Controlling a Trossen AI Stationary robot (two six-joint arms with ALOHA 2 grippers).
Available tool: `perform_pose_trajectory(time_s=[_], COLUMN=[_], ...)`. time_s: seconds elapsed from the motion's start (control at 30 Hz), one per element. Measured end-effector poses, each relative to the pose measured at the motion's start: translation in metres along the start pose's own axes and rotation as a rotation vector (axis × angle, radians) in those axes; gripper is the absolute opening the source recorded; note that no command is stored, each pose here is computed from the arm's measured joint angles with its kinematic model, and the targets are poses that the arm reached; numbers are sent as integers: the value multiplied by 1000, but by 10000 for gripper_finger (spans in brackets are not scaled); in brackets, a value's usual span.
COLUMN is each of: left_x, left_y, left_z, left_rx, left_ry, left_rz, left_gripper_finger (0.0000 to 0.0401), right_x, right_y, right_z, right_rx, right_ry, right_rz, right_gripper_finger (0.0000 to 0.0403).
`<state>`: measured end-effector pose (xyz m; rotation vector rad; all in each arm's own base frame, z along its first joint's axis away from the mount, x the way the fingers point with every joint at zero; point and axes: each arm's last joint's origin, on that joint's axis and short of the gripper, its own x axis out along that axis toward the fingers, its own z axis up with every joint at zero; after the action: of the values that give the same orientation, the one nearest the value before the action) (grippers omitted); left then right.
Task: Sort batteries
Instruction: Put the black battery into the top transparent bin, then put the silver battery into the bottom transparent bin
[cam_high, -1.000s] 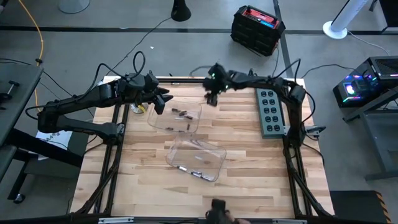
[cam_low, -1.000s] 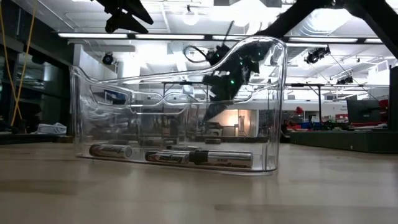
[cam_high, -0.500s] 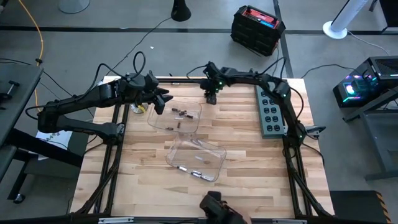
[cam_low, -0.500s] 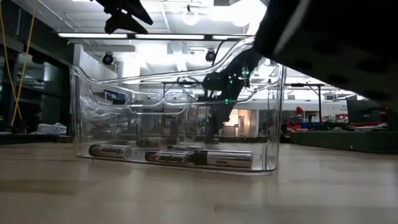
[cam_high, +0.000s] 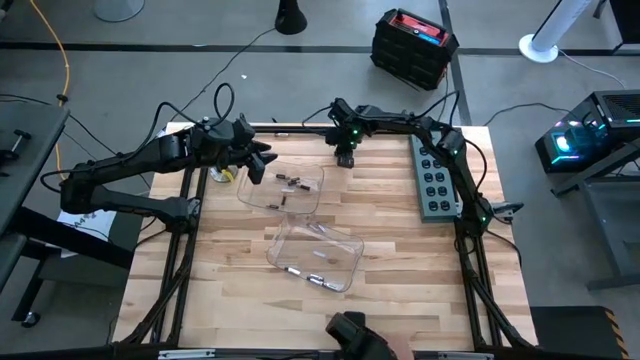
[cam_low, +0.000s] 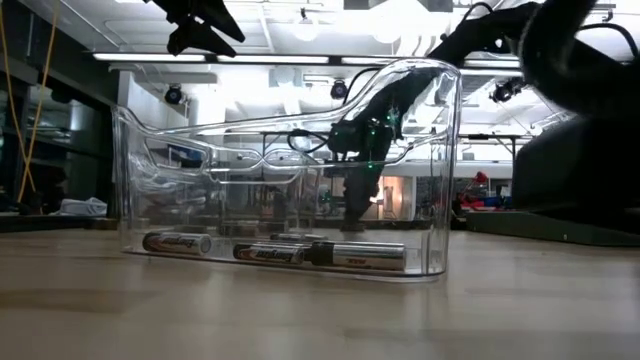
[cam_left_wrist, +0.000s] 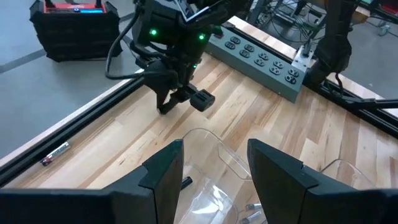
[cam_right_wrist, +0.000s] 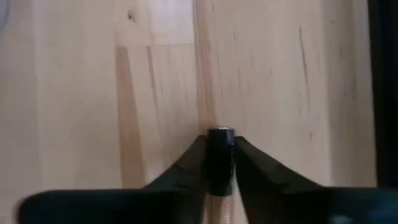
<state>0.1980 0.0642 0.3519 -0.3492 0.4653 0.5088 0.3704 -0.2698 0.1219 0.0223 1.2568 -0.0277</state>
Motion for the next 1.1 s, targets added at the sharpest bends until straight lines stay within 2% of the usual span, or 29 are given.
perform_pose_trajectory(time_s=[0.1, 0.13, 0.3, 0.43, 0.53, 0.73, 0.83, 0.93, 1.1], left_x=[0, 0, 0, 0, 0, 1, 2, 2, 4], left_y=[0, 0, 0, 2, 6, 19, 25, 31, 44], left_z=[0, 0, 1, 6, 11, 18, 18, 20, 23], left_rx=[9, 9, 62, 103, 117, 102, 97, 129, 152], left_ry=[-2, -2, -12, -67, -126, -155, -137, -128, -120], left_rz=[-1, 0, 5, 68, 142, 187, 165, 133, 122], left_gripper_finger=[172, 172, 172, 172, 172, 172, 172, 172, 172], right_x=[-2, -4, -31, -82, -104, -103, -91, -85, -89], right_y=[4, 5, 23, 39, 59, 128, 154, 168, 167], right_z=[0, 0, 5, 28, 48, 95, 104, 106, 106], right_rx=[43, 61, 122, 124, 133, 50, 33, 73, 190], right_ry=[-1, 1, 4, -193, -363, -526, -506, -461, -453], right_rz=[33, 49, 96, 127, 231, 336, 272, 124, 127], right_gripper_finger=[29, 24, 24, 24, 24, 24, 24, 57, 170])
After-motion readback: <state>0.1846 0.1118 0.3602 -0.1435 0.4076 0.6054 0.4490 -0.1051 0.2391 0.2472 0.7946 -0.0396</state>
